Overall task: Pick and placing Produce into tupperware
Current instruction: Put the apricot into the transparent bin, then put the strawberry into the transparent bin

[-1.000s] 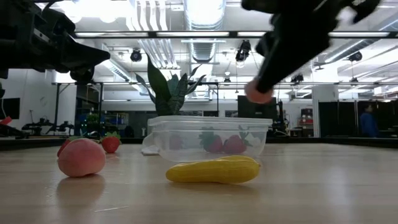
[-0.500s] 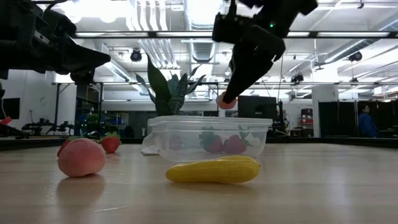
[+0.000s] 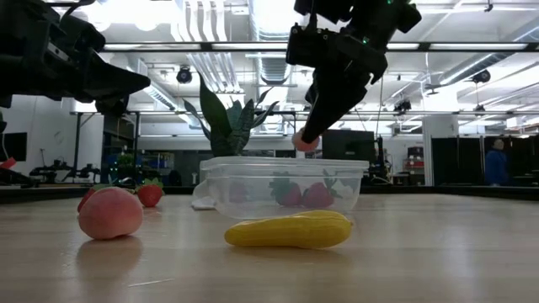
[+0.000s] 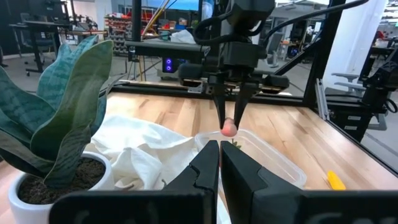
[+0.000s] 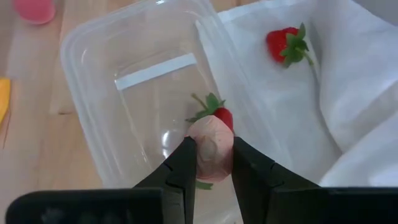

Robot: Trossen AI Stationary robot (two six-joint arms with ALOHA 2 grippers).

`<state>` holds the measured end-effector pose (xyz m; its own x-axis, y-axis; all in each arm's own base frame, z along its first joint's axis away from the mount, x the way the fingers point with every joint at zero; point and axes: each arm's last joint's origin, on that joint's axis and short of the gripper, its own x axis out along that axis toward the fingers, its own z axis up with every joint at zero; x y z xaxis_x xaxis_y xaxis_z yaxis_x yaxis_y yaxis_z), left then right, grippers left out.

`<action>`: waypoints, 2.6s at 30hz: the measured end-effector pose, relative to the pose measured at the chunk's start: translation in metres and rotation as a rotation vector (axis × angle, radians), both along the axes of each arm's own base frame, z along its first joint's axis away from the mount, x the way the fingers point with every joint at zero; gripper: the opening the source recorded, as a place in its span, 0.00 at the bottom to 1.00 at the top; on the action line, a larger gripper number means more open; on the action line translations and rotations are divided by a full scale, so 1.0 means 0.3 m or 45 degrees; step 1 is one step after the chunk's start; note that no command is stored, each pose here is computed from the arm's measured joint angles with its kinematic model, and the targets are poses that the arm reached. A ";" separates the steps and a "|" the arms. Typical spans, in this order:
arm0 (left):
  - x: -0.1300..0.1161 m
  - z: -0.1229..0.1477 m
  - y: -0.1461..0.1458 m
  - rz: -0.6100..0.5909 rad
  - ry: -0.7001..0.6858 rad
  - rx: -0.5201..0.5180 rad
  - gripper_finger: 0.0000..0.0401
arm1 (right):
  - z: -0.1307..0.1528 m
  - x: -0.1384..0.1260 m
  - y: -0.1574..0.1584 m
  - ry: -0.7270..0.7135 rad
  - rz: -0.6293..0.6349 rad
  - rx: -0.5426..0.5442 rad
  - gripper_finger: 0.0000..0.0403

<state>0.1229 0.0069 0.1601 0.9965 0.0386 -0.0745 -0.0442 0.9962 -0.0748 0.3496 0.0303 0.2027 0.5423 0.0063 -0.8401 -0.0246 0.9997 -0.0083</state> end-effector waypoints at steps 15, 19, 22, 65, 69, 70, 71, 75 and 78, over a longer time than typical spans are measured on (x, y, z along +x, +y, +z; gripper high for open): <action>0.000 0.000 0.000 0.000 0.000 0.001 0.00 | -0.050 -0.011 -0.006 -0.038 0.001 -0.005 0.18; 0.000 0.000 0.000 0.000 -0.001 0.001 0.00 | -0.072 -0.007 -0.008 -0.021 -0.001 -0.005 0.18; 0.000 0.000 0.000 0.000 -0.001 0.001 0.00 | -0.095 0.000 -0.007 0.001 0.005 -0.008 0.18; 0.000 -0.001 0.000 -0.001 0.004 -0.002 0.00 | 0.140 0.042 0.061 -0.058 0.023 0.059 0.47; 0.000 -0.002 0.000 0.000 0.004 -0.040 0.00 | 0.244 -0.006 0.115 -0.055 0.098 0.062 0.45; 0.000 -0.002 0.000 0.001 0.004 -0.050 0.00 | 0.263 -0.022 0.128 -0.052 0.111 0.064 0.45; 0.000 -0.002 -0.001 0.001 0.004 -0.063 0.00 | 0.287 -0.042 0.140 -0.066 0.122 0.069 0.45; 0.000 -0.002 -0.001 0.000 0.005 -0.066 0.00 | 0.378 -0.135 0.191 -0.152 0.174 0.088 0.44; 0.000 -0.001 -0.001 0.000 0.000 -0.065 0.00 | 0.428 -0.204 0.210 -0.243 0.199 0.027 0.44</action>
<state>0.1230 0.0067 0.1599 0.9965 0.0345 -0.0764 -0.0439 0.9911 -0.1253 0.2884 0.0935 0.3311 0.6825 0.1196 -0.7211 -0.1793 0.9838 -0.0065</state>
